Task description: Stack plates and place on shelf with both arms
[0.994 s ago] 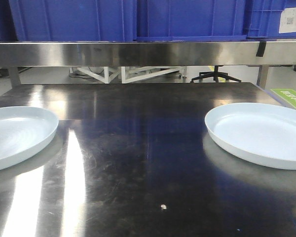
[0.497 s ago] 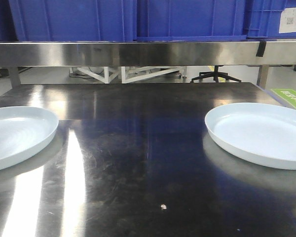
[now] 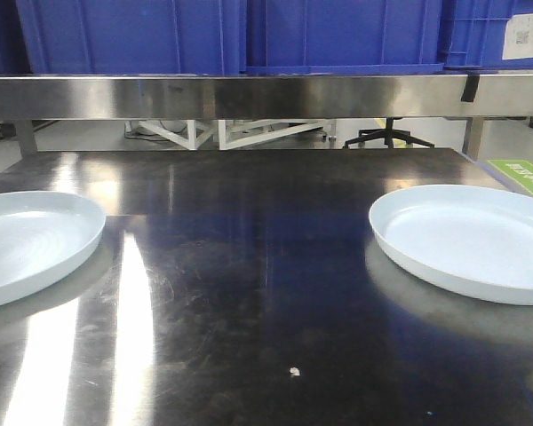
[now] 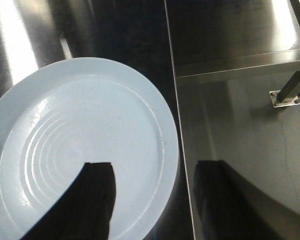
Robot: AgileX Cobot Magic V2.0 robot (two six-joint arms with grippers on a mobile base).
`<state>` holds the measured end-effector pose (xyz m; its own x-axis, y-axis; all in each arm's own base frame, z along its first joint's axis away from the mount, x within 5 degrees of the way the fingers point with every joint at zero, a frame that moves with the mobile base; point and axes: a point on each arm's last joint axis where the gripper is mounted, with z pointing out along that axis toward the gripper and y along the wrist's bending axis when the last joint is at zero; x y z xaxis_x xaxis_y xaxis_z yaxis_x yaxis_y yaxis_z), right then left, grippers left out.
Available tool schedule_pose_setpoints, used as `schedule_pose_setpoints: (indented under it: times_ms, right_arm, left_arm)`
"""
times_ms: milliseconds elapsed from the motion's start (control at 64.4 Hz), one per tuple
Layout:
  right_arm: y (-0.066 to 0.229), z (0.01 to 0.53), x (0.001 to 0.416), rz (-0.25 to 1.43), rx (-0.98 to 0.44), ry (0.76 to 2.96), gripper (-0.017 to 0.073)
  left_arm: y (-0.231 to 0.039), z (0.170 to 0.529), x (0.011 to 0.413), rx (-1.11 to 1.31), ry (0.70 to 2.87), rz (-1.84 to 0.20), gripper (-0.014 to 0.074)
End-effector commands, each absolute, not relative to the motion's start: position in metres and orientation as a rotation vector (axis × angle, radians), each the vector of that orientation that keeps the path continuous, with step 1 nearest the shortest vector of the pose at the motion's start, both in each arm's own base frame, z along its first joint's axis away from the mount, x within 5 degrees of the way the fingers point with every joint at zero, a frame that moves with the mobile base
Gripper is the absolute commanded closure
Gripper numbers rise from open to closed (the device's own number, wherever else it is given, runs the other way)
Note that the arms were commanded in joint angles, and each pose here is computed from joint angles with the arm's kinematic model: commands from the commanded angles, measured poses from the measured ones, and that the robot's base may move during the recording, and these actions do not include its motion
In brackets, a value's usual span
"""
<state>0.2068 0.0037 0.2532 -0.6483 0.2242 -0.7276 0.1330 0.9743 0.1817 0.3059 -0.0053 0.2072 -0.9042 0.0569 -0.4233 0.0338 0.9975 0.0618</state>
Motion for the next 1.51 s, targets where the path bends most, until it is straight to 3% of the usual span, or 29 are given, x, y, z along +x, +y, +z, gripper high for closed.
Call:
schedule_pose_setpoints:
  times_ms: [0, 652, 715, 854, 916, 1087, 1491]
  right_arm:
    - [0.003, 0.270, 0.213, 0.138, 0.227, 2.186, 0.0095]
    - [0.003, 0.270, 0.213, 0.138, 0.227, 2.190, 0.0095]
    - [0.003, 0.270, 0.213, 0.138, 0.227, 2.190, 0.0095]
    - [0.003, 0.270, 0.213, 0.138, 0.227, 2.190, 0.0095]
    - [0.003, 0.270, 0.213, 0.138, 0.227, 2.190, 0.0095]
    - [0.003, 0.270, 0.213, 0.138, 0.227, 2.190, 0.0095]
    - [0.003, 0.270, 0.213, 0.138, 0.227, 2.190, 0.0095]
  left_arm:
    - [-0.005, 0.227, 0.312, 0.067, 2.596, 0.073, 0.0126]
    - [-0.005, 0.206, 0.317, 0.085, 2.674, 0.092, 0.0141]
    - [-0.005, 0.206, 0.317, 0.085, 2.674, 0.092, 0.0195]
    - [-0.005, 0.207, 0.317, 0.069, 2.676, 0.088, 0.0531]
    - [-0.005, 0.208, 0.317, 0.064, 2.676, 0.083, 0.0483]
    - [-0.008, 0.225, 0.317, 0.003, 2.654, 0.027, 0.0502]
    - [-0.016, 0.301, 0.308, -0.099, 2.461, -0.134, 0.0502]
